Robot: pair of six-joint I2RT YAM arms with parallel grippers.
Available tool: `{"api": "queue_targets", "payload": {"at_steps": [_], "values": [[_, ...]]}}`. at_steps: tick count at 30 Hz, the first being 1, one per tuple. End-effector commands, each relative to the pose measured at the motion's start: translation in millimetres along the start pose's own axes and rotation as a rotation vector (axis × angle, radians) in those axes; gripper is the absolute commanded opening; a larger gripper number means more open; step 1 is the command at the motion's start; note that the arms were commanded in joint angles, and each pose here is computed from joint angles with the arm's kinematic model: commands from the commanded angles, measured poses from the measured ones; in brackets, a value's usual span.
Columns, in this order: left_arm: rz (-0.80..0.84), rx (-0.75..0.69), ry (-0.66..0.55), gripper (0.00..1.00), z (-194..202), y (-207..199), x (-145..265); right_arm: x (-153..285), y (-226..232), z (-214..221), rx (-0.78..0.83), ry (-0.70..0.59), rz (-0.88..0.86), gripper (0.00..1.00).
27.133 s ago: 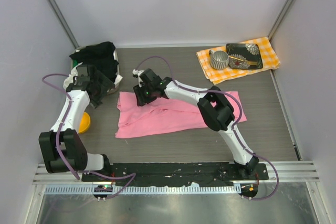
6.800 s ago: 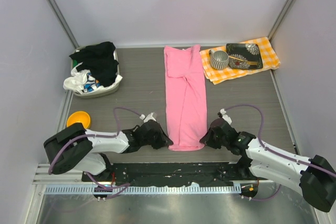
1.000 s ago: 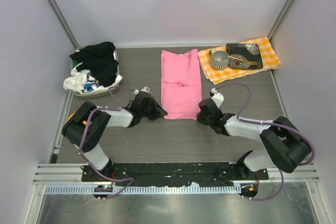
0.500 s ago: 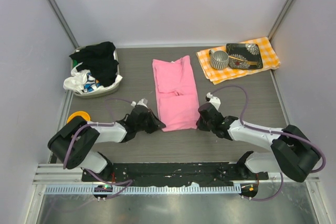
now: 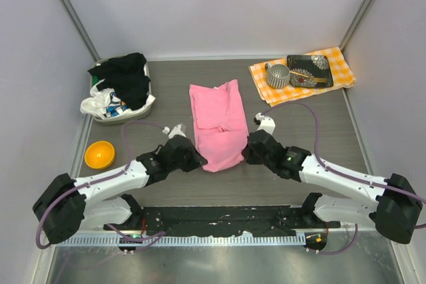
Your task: Fold and stack the t-shirts
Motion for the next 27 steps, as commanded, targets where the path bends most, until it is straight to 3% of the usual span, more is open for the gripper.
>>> {"api": "queue_targets", "payload": {"at_steps": [1,10,19,27], "values": [[-0.019,-0.065,-0.118,0.00,-50,-31,22,9,38,-46,0.006,-0.140,-0.041,0.01],[-0.028,-0.027,-0.196,0.00,-117,-36,18,-16,60,-109,-0.053,-0.237,-0.019,0.01],[-0.031,0.025,-0.165,0.00,-161,-33,-30,-70,52,-167,-0.126,-0.237,0.019,0.01],[-0.044,0.046,-0.214,0.00,-215,-36,-47,-110,61,-205,-0.171,-0.225,-0.002,0.01]]}}
Point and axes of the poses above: each gripper's point midway between its finger pads, its own x axis back along the fingers, its own y axis along the line the jaws close on, z = x × y, the point moved 4 cm from there along x, back along the fingers, and after that the axes turned 12 degrees about -x, right-handed, at the moved point
